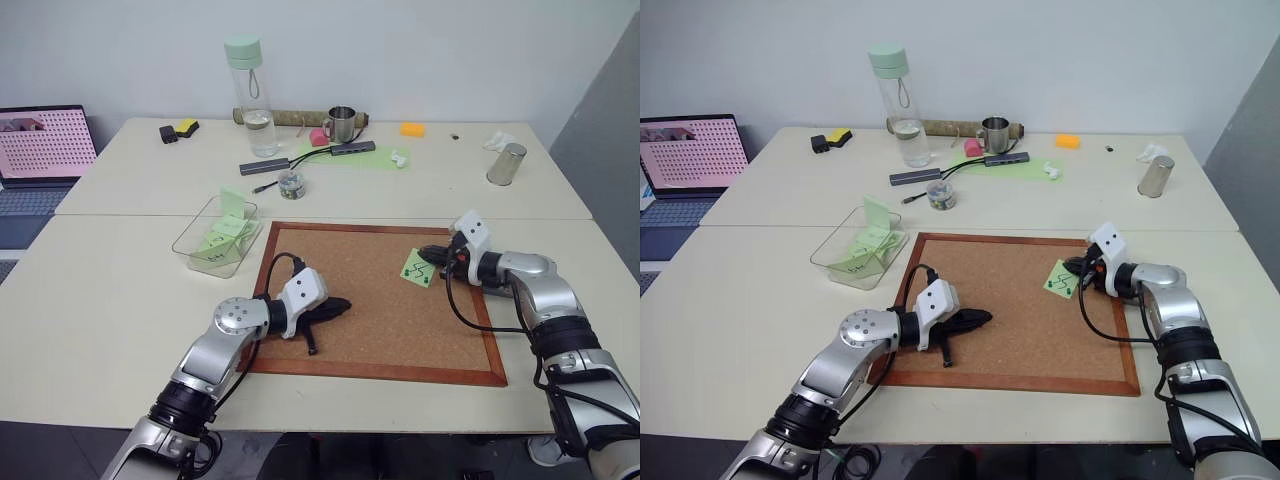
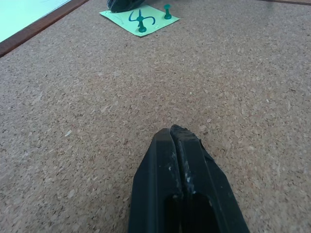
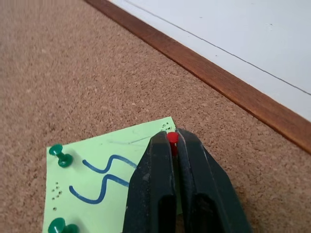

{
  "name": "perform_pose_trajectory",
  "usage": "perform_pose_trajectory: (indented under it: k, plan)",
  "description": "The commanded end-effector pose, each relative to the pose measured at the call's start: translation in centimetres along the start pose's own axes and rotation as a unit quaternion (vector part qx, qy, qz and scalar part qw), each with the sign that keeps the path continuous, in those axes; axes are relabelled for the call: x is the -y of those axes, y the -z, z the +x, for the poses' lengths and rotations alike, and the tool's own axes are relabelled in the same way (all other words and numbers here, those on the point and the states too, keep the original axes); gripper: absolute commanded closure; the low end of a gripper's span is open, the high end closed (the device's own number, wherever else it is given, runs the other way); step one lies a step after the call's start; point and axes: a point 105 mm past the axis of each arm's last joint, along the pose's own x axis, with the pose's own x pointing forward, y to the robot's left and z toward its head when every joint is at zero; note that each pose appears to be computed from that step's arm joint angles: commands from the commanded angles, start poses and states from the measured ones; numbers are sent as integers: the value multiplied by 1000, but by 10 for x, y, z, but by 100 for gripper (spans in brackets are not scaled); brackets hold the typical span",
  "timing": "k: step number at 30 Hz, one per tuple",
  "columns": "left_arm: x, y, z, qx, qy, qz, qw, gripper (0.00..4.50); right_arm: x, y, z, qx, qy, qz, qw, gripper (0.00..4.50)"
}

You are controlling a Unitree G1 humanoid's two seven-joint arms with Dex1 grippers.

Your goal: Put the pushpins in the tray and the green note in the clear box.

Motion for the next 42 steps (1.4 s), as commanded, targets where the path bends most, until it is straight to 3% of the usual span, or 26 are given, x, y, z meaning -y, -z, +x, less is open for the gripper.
perform_pose_trajectory:
  k: [1,12,26,35,41,42]
  plan:
    - [8,25,-2,-46,10,-27,999,450,5,-39,-10,73,8,-1,997,446]
    - [12,27,-1,-50,13,-30,998,450,-2,-48,-18,108,-1,57,992,446]
    - [12,28,-2,-54,10,-29,998,450,0,-63,-33,131,3,62,989,446]
    - [9,28,-3,-52,2,-28,998,450,44,-16,-102,-8,140,19,990,446]
    - [8,28,-4,-54,3,-26,998,450,59,11,-110,-63,189,20,980,446]
    - [8,28,-4,-54,4,-26,998,450,60,14,-109,-65,191,22,979,423]
